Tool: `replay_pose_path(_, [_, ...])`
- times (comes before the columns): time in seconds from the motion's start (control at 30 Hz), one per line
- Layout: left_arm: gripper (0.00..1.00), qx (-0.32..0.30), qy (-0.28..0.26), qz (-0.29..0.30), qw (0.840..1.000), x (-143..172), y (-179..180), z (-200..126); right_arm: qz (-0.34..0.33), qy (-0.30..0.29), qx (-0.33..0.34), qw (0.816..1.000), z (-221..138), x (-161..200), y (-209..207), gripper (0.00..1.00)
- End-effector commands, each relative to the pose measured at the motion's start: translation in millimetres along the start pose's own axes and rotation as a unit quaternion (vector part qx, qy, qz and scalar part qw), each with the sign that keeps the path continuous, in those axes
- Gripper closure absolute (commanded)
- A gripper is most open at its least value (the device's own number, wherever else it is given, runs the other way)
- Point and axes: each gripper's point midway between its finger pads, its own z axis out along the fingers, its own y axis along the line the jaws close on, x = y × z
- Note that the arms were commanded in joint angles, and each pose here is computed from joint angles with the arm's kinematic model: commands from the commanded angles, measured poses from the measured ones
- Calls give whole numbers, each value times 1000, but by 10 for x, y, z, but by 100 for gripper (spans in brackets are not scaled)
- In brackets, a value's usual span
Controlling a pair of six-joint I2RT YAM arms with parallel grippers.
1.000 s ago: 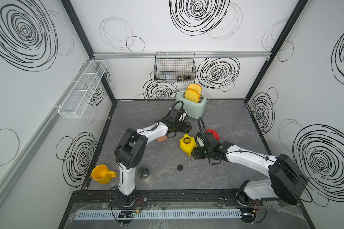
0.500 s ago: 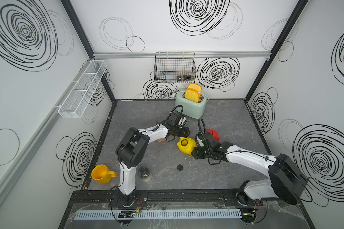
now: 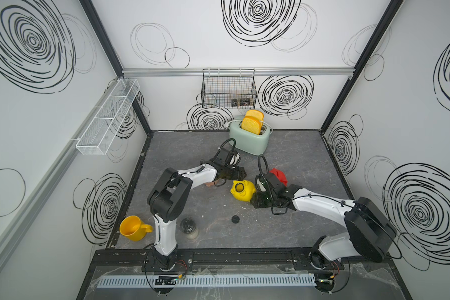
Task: Close piggy banks
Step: Adjust the piggy bank at the center of the board.
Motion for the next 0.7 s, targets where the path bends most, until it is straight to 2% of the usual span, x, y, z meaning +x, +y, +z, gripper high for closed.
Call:
replay_pose_path(0.0, [28, -1, -9, -1, 1000, -69, -2, -21, 18, -30, -19, 999, -48, -250, 82, 39])
replay_pose_path(0.43, [28, -12, -10, 2, 1000, -105, -3, -72, 33, -39, -27, 998, -56, -509, 51, 39])
replay_pose_path(0.67, [28, -12, -24, 0, 1000, -258, -46, -136, 30, -33, -26, 999, -59, -481, 42, 39])
